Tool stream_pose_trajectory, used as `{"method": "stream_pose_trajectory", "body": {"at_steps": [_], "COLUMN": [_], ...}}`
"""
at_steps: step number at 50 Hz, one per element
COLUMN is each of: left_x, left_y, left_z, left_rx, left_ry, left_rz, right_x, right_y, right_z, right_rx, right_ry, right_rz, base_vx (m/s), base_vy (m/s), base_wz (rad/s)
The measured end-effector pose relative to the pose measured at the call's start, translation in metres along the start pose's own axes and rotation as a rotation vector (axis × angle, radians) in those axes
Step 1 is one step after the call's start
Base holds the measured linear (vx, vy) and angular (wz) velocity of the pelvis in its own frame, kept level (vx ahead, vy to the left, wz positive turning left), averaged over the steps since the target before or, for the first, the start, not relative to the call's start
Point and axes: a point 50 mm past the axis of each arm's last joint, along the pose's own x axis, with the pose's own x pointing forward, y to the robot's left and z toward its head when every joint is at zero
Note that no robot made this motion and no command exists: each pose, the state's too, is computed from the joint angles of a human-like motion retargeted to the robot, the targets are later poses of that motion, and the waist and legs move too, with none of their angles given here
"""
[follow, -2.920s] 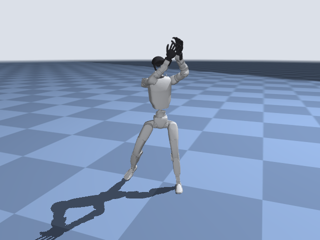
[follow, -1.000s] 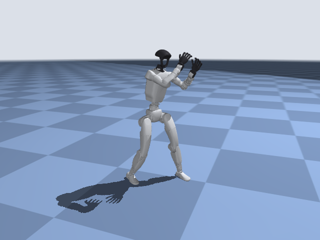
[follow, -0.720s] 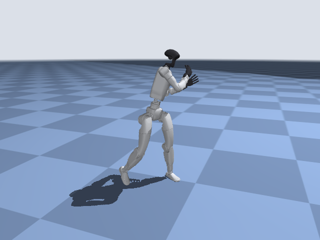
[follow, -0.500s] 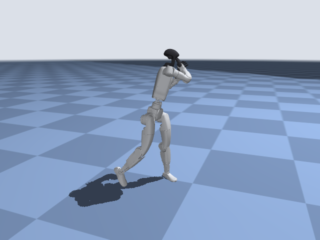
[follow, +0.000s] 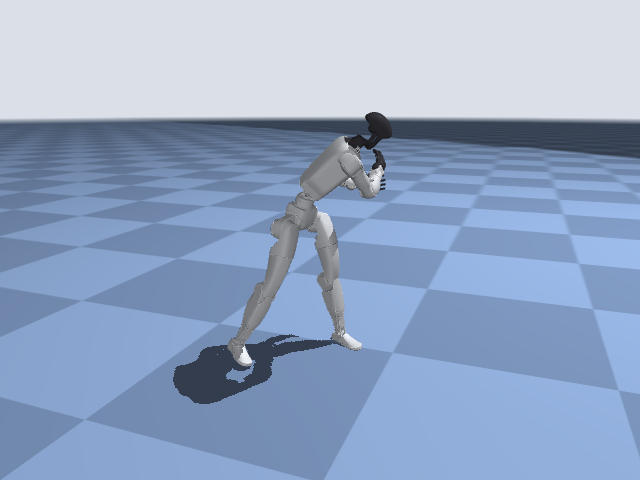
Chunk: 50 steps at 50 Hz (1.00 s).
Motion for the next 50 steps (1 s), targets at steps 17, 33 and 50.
{"method": "stream_pose_trajectory", "body": {"at_steps": [17, 33, 50], "left_x": [-0.096, -0.100, -0.198], "left_y": [-0.075, -0.432, -0.432], "left_z": [-0.208, 0.037, 0.035], "left_rx": [-0.541, 0.019, -0.044], "left_ry": [1.067, 0.114, 0.074], "left_rz": [-0.013, -1.428, -1.867], "right_x": [-0.156, -0.119, -0.198], "right_y": [-0.014, -0.334, -0.331], "right_z": [-0.182, 0.097, 0.129], "right_rx": [-0.306, -0.685, -0.971], "right_ry": [0.841, 0.118, -0.013], "right_rz": [-0.041, -1.203, -1.173], "base_vx": [-0.19, 0.35, 0.16], "base_vy": [-0.20, -0.21, -0.09], "base_wz": [-1.48, -2.29, -0.89]}}
